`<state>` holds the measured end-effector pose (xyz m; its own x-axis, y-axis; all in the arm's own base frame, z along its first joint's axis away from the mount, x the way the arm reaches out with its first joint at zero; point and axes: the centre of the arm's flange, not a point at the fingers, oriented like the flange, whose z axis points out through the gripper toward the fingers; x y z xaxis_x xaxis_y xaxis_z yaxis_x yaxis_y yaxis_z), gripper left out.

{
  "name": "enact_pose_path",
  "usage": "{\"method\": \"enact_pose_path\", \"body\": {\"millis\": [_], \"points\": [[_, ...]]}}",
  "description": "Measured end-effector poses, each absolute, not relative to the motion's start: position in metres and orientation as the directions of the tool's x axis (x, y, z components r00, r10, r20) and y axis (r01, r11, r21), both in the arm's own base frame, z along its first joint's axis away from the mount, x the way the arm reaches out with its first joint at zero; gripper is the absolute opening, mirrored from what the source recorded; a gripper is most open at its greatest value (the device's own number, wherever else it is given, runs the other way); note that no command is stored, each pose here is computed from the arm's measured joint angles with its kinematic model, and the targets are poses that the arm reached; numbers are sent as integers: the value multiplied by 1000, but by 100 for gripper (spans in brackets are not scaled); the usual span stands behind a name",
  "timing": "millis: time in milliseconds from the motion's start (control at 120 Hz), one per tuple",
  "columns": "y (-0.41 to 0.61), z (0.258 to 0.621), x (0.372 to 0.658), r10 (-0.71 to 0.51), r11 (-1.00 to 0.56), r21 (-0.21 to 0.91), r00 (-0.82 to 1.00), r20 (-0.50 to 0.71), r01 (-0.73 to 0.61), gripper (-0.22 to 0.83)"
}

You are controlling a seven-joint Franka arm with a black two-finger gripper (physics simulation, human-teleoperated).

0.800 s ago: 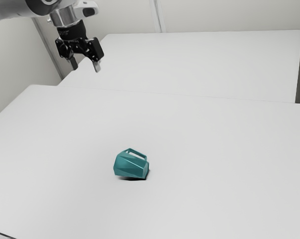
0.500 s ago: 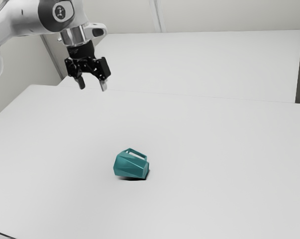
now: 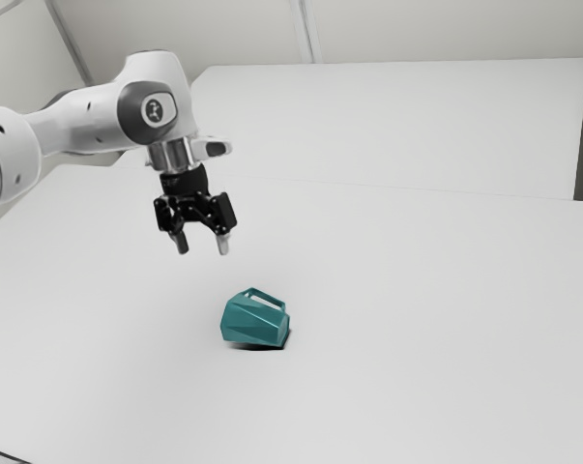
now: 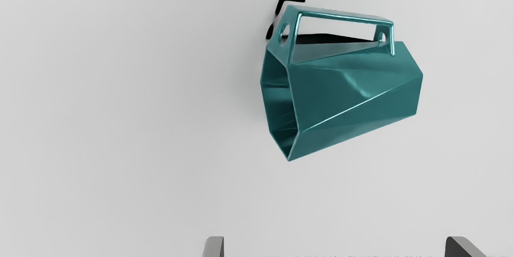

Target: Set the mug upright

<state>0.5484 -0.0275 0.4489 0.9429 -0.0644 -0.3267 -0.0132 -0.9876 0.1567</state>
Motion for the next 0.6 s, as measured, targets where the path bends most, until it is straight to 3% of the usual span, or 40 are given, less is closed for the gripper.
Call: {"method": "enact_pose_path", "body": {"millis": [325, 600], "points": [[4, 420, 540, 47, -898, 391, 929, -367, 200, 62], [28, 377, 537, 79, -819, 485, 898, -434, 306, 62]]}}
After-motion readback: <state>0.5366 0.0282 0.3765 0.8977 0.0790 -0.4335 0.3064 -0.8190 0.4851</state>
